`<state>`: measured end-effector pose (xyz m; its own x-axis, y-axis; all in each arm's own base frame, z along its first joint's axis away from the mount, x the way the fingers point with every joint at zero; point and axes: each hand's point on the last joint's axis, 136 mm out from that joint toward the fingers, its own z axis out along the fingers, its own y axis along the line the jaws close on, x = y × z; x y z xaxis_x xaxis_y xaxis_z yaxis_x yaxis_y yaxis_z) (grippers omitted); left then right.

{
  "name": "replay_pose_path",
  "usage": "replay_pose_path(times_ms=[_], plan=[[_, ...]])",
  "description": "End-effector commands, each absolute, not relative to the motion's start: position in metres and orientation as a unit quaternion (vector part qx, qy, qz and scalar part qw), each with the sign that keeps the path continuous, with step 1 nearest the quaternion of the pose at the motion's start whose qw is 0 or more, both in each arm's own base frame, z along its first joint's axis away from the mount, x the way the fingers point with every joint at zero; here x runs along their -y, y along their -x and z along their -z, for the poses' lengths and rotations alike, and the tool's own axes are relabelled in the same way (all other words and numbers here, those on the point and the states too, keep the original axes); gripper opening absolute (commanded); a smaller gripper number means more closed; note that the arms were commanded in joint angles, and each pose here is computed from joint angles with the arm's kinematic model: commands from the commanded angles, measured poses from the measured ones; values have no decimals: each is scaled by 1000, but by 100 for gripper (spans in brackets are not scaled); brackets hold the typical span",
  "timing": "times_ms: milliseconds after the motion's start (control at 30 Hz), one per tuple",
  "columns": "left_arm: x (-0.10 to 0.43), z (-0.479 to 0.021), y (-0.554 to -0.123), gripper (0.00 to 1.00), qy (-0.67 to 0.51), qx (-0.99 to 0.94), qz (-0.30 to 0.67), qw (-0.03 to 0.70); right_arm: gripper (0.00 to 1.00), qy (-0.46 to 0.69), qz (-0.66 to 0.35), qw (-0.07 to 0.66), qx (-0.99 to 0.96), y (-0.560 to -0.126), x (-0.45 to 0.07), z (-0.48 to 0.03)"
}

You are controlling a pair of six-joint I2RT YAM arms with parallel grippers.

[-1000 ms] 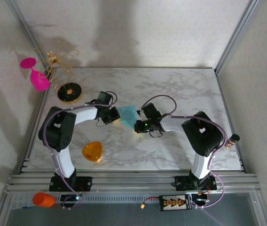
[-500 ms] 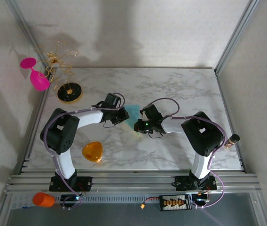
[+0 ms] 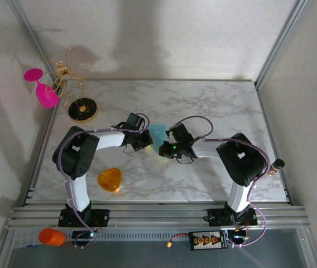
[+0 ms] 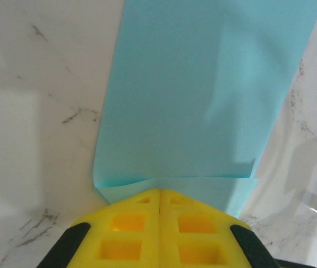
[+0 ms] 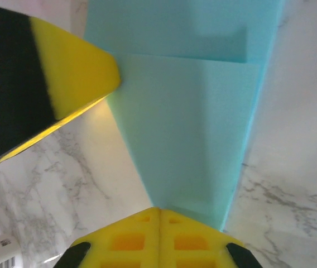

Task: Fold a paper plane with a square sheet of paper (pick it up from the middle)
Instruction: Third fold the triangle at the center of the table.

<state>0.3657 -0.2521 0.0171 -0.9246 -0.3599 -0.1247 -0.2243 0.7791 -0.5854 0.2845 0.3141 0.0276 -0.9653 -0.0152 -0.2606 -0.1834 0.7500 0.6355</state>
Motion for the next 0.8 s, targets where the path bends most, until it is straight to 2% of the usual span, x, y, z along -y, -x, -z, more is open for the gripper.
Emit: replay_pose_path(times_ms=[0,400,767], plan=[[236,5,-360,2,169,-949,246,104,2,84,-374,135,-913,-292,-330,-50],[229,20,-352,1,176,-956,217,85,0,74,-355,110,-925,-305,-339,-17],[193,51,-333,0,202,-967,144,62,0,111,-325,77,-936,-253,-299,-6]])
